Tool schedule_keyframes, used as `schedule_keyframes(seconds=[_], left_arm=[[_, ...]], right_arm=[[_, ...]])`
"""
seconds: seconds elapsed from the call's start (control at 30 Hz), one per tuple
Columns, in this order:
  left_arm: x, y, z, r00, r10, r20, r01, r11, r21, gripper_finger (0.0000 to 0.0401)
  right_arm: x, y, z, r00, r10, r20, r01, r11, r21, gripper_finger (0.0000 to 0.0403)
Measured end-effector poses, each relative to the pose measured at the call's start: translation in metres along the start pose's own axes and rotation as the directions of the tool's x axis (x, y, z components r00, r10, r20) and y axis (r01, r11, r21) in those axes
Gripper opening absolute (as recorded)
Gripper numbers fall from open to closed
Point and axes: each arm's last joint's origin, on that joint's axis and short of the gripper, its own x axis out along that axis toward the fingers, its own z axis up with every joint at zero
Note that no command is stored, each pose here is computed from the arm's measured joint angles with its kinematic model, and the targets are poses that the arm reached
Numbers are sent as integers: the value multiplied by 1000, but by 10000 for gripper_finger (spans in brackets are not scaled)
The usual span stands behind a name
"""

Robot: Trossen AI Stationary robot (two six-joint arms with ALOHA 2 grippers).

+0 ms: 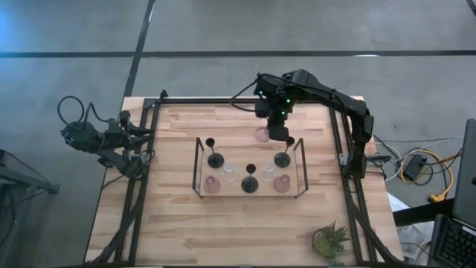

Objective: Pick & Place candle stick holders
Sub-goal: Put the pink glass candle holder on the shelf

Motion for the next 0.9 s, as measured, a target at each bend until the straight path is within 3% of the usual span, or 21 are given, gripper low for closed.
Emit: schedule_keyframes(seconds=[0.9], left_arm=[[0, 0, 0, 1000, 0, 0, 0, 1000, 0, 89]], right_arm=[[16, 19, 2, 998, 35, -55, -36, 999, -22, 19]])
